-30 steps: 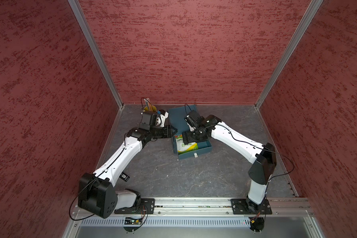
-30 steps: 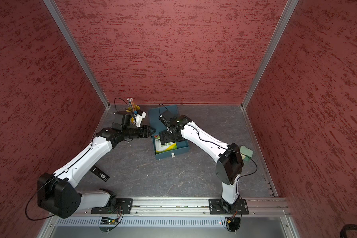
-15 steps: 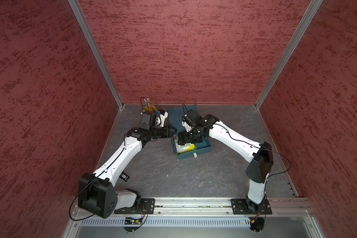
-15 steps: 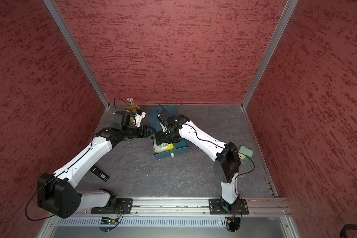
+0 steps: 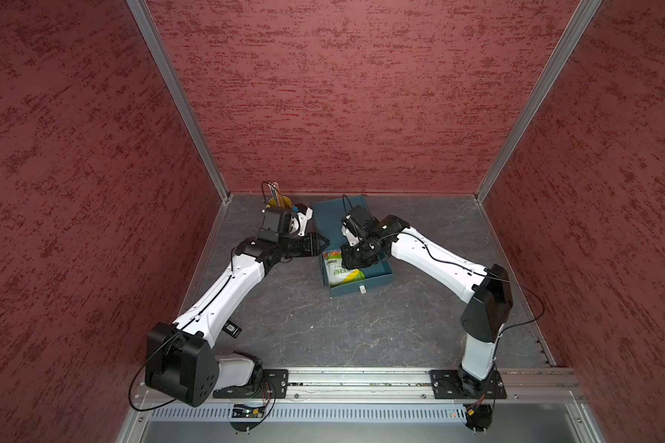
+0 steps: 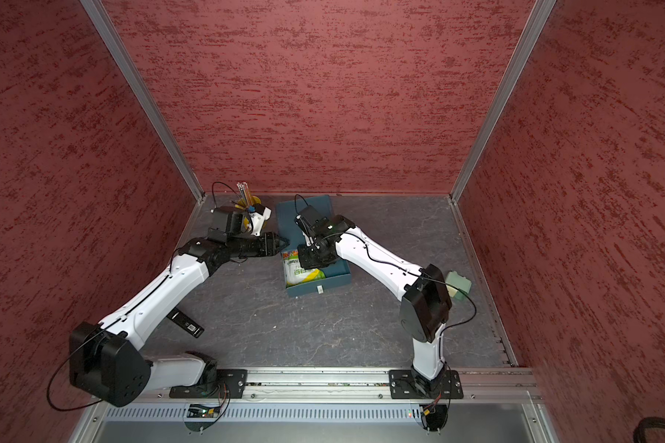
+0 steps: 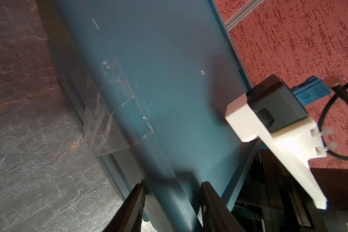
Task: Take the seed bags out of the drawer
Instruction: Pick up the seed packet from the drawer.
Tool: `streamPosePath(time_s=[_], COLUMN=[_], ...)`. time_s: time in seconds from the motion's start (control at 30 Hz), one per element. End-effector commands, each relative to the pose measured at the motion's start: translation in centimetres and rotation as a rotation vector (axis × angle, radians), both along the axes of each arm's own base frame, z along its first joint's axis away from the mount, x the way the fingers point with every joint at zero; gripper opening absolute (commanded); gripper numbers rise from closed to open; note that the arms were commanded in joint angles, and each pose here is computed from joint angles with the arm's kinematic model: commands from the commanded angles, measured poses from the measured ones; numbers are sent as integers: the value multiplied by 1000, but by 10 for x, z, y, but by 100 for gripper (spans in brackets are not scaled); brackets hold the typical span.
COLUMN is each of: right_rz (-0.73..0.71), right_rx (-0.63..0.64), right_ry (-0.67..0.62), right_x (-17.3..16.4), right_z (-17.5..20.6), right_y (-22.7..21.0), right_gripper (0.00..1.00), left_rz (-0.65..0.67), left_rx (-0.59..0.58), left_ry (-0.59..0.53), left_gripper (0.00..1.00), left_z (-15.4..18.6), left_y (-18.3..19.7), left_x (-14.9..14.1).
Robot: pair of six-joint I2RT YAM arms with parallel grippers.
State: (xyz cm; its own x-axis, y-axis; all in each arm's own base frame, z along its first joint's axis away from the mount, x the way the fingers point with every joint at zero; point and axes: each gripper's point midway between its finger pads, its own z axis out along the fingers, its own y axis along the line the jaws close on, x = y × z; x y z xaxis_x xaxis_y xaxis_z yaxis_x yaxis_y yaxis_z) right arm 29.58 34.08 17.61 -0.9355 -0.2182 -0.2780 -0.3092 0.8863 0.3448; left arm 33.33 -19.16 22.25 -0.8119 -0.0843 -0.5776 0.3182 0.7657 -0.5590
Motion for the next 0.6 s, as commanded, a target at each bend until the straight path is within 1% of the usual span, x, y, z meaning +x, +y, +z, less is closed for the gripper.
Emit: streamPosePath(time_s=[0.0,0.13,0.17,0.2,0.57], right_rz=[-8,-24,-28,-32,-118], right_rx=[-59,-44,-40,-36,65], right_ry=[82,74,74,72,72], right_x=[-11,-9,-9,-8,2], right_z=[-36,-29,-27,-25,8], right_y=[-3,-5,-5,-6,-16], right_gripper=[21,6,1,0,0], left_rz=[-10,-15,-15,-16,-26], left_rx=[80,85,89,90,103], left_ry=[109,113,114,114,119], left_gripper=[48,47,47,47,46], left_z=[-39,-41,-43,-43,-48], left_y=[6,6,6,6,5], left_x=[-13,-13,-13,-13,-13])
